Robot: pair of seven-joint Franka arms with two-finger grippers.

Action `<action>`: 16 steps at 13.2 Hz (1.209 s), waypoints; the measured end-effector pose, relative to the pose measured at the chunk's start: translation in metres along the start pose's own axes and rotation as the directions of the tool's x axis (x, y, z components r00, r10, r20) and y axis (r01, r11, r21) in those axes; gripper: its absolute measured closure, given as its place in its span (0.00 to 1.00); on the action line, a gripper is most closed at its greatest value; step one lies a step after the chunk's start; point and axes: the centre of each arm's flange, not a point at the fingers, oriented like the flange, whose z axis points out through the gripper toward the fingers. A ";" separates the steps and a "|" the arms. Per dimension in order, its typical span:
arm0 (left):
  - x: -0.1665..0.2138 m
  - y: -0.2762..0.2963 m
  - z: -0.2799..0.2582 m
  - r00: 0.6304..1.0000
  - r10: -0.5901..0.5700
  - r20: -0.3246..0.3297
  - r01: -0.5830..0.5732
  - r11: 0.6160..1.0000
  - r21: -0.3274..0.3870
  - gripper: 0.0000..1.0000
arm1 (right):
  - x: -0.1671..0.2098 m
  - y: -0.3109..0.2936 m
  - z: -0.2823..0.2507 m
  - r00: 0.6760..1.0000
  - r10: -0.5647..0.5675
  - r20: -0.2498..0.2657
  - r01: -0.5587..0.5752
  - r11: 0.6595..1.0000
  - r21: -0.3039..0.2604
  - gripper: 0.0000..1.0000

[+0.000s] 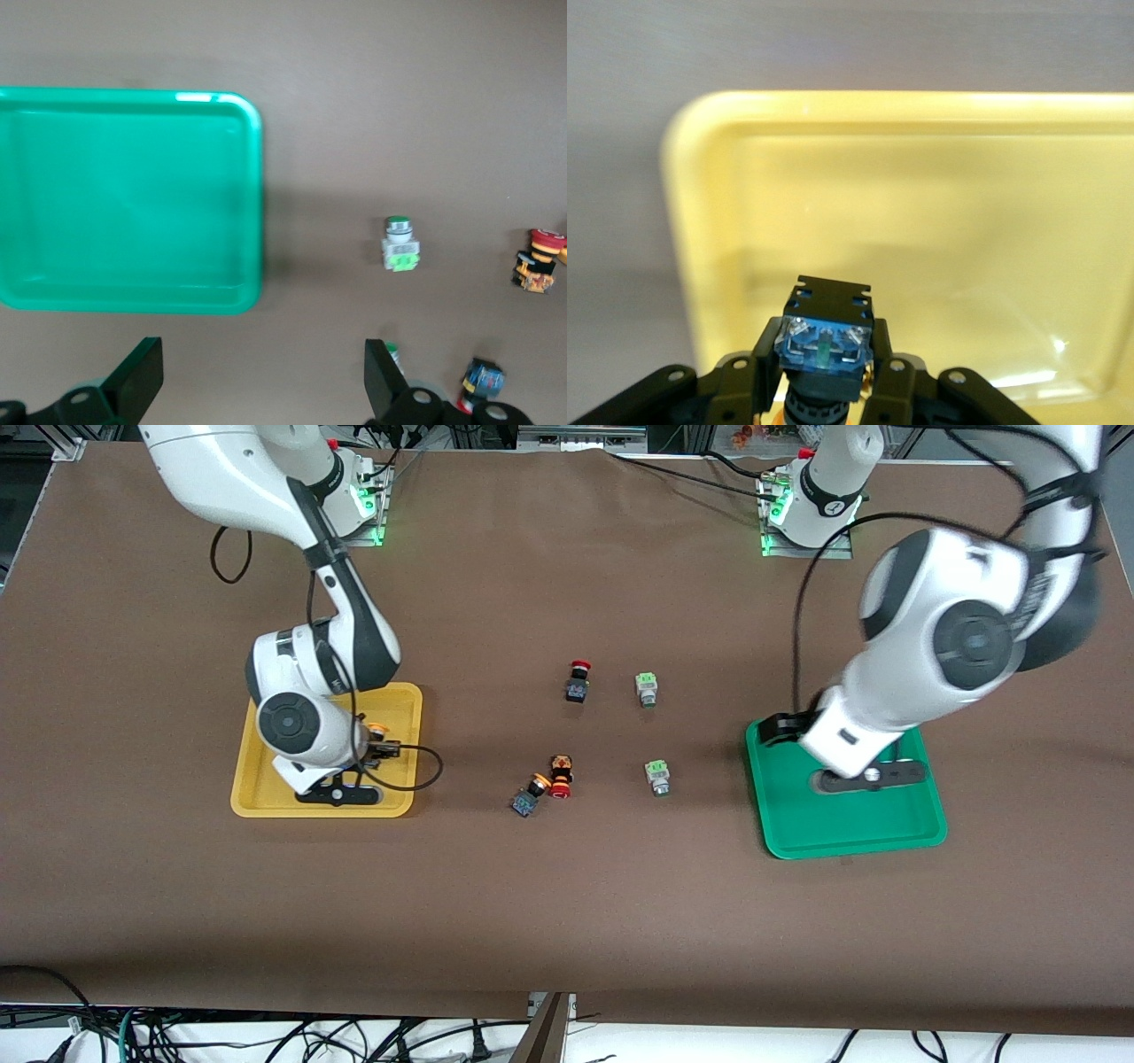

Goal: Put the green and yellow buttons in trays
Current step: 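Place the blue button in the yellow tray while the left gripper nears the green tray, then grasp a green button with the left gripper while the right gripper reaches another button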

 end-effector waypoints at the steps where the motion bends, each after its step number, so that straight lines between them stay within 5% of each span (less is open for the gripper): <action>1: -0.009 0.018 0.027 1.000 -0.007 -0.003 0.007 1.000 -0.001 0.00 | 0.000 0.017 0.014 1.000 -0.030 -0.003 0.030 1.000 -0.008 0.58; 4: -0.050 0.063 0.093 1.000 0.002 0.009 -0.001 1.000 -0.013 0.00 | -0.002 0.048 0.034 0.999 -0.048 0.007 0.048 0.999 -0.011 0.56; 8: -0.111 0.102 0.155 1.000 -0.011 0.025 0.012 1.000 -0.023 0.00 | -0.002 0.028 0.008 1.000 0.006 0.020 -0.008 0.996 0.085 0.21; 13: -0.164 0.109 0.227 0.997 -0.069 0.046 0.069 0.998 -0.007 0.00 | -0.006 -0.100 -0.044 0.973 0.233 0.007 -0.230 0.957 0.175 0.19; 16: -0.169 0.110 0.251 0.996 -0.077 0.053 0.076 0.997 0.007 0.00 | 0.021 -0.185 -0.053 0.929 0.371 -0.003 -0.356 0.892 0.279 0.19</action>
